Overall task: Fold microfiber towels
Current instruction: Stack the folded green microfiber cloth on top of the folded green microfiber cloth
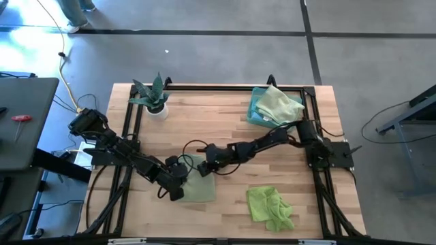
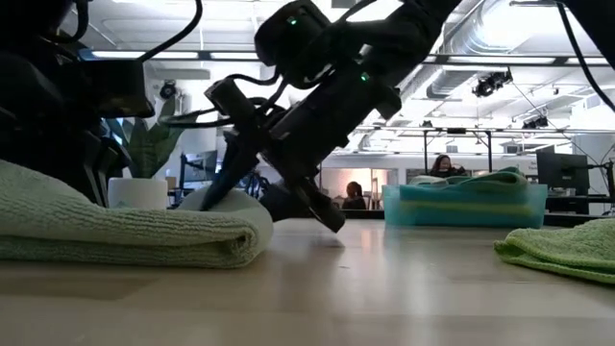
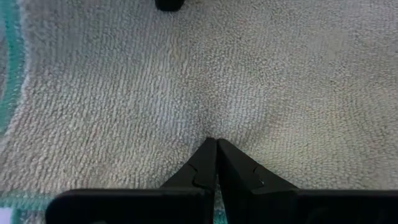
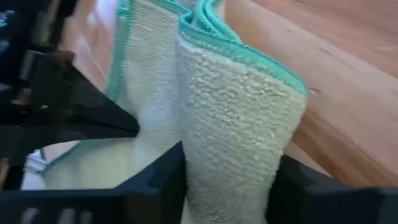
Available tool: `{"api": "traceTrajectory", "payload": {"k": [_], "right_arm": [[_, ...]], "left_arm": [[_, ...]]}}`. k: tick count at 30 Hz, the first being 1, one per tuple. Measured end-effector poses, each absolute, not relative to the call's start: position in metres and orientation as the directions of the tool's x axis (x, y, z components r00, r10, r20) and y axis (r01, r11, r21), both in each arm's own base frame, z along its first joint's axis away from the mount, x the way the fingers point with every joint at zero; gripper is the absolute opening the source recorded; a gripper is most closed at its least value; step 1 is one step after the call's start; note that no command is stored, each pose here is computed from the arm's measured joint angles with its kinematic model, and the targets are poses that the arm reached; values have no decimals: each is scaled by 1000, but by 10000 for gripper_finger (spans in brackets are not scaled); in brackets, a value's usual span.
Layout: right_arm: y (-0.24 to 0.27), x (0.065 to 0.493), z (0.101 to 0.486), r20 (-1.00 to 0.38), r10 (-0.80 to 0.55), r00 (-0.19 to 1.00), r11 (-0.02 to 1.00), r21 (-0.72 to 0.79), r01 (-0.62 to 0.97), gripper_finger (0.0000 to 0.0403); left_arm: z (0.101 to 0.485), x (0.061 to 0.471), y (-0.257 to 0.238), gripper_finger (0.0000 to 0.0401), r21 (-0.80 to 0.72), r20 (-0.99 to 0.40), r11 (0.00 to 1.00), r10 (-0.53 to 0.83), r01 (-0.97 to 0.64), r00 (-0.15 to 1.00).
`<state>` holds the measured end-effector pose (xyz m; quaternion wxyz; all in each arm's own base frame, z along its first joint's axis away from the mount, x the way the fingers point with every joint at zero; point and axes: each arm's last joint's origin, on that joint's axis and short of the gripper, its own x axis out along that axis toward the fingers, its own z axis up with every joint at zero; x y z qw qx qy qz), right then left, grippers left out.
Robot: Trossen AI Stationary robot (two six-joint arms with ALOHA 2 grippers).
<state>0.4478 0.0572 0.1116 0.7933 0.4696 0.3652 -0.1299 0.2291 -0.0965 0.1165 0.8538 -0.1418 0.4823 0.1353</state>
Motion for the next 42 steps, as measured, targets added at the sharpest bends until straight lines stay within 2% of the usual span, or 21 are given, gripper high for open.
{"api": "traceTrajectory", "payload": {"k": [6, 8, 13, 20, 27, 30, 35, 42], "right_arm": [[56, 446, 110, -719, 131, 682, 485, 647, 589, 29], [56, 446, 110, -719, 132, 682, 479, 648, 591, 12], [52, 446, 112, -716, 155, 680, 437, 667, 603, 7], [35, 442, 124, -739, 145, 657, 447, 642, 623, 3], [-1, 423, 163, -789, 49, 612, 516, 545, 661, 2], [-21, 408, 184, -825, -20, 565, 514, 476, 713, 1], [-65, 380, 214, -850, -182, 494, 422, 386, 820, 1], [-121, 350, 234, -840, -386, 382, 230, 313, 921, 1]], "left_arm": [[116, 229, -95, 7, -98, -861, 919, 114, -383, 495], [116, 229, -94, 7, -85, -859, 916, 133, -393, 495], [123, 226, -86, 7, -69, -852, 909, 160, -411, 498], [170, 221, -65, 7, -129, -750, 910, 170, -393, 639], [208, 198, -34, 7, -124, -683, 883, 256, -454, 684], [223, 187, -25, 7, -142, -629, 865, 295, -480, 719], [243, 172, -15, 8, -136, -542, 875, 328, -466, 774], [260, 157, -7, 8, -134, -449, 874, 367, -468, 814]]}}
